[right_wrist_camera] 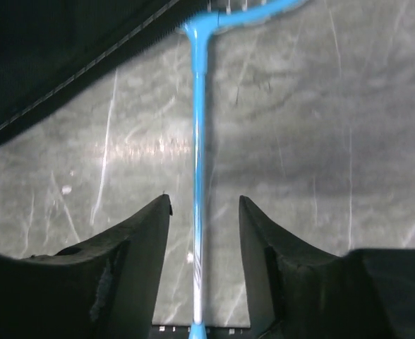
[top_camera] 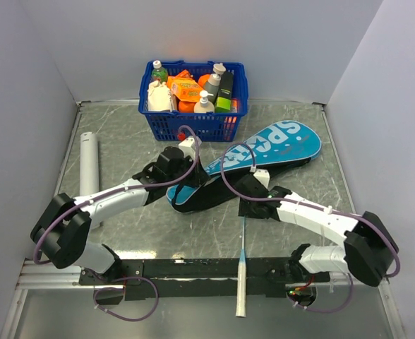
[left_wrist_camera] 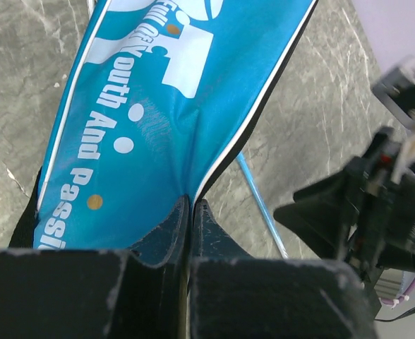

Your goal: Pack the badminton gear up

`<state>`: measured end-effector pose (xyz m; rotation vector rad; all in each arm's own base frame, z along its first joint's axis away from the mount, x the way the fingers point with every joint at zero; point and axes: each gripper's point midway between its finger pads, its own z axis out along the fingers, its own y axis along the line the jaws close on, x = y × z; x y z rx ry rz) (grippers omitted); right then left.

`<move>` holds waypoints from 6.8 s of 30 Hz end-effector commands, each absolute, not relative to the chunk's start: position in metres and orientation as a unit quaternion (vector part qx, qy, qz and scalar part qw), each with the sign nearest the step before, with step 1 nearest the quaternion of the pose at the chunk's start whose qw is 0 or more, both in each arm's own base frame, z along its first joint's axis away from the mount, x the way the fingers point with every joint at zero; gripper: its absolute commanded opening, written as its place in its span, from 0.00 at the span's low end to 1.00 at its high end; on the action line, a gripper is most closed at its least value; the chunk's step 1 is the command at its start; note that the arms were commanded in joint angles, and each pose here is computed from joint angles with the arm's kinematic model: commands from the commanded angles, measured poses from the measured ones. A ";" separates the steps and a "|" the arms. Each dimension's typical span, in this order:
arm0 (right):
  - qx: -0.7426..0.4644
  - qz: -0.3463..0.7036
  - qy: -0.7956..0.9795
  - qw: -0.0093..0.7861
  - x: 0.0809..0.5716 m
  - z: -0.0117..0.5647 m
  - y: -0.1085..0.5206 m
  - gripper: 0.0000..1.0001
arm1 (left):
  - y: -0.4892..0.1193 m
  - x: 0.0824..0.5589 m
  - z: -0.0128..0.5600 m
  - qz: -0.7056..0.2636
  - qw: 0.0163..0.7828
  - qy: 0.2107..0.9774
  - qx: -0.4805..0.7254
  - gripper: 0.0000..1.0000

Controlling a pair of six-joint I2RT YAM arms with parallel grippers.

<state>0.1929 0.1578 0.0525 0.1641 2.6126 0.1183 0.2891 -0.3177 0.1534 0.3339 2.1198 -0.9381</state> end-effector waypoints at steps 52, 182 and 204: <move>0.035 0.063 0.981 0.181 0.064 0.074 0.155 0.00 | -0.370 0.362 0.146 -0.336 0.414 0.834 0.139 0.01; 0.084 0.186 0.887 0.414 0.355 0.108 0.173 0.24 | -0.367 0.142 0.181 -0.466 0.369 0.777 0.209 0.01; 0.056 0.284 0.925 0.247 0.150 0.087 0.162 0.55 | -0.393 0.154 0.170 -0.456 0.367 0.778 0.228 0.01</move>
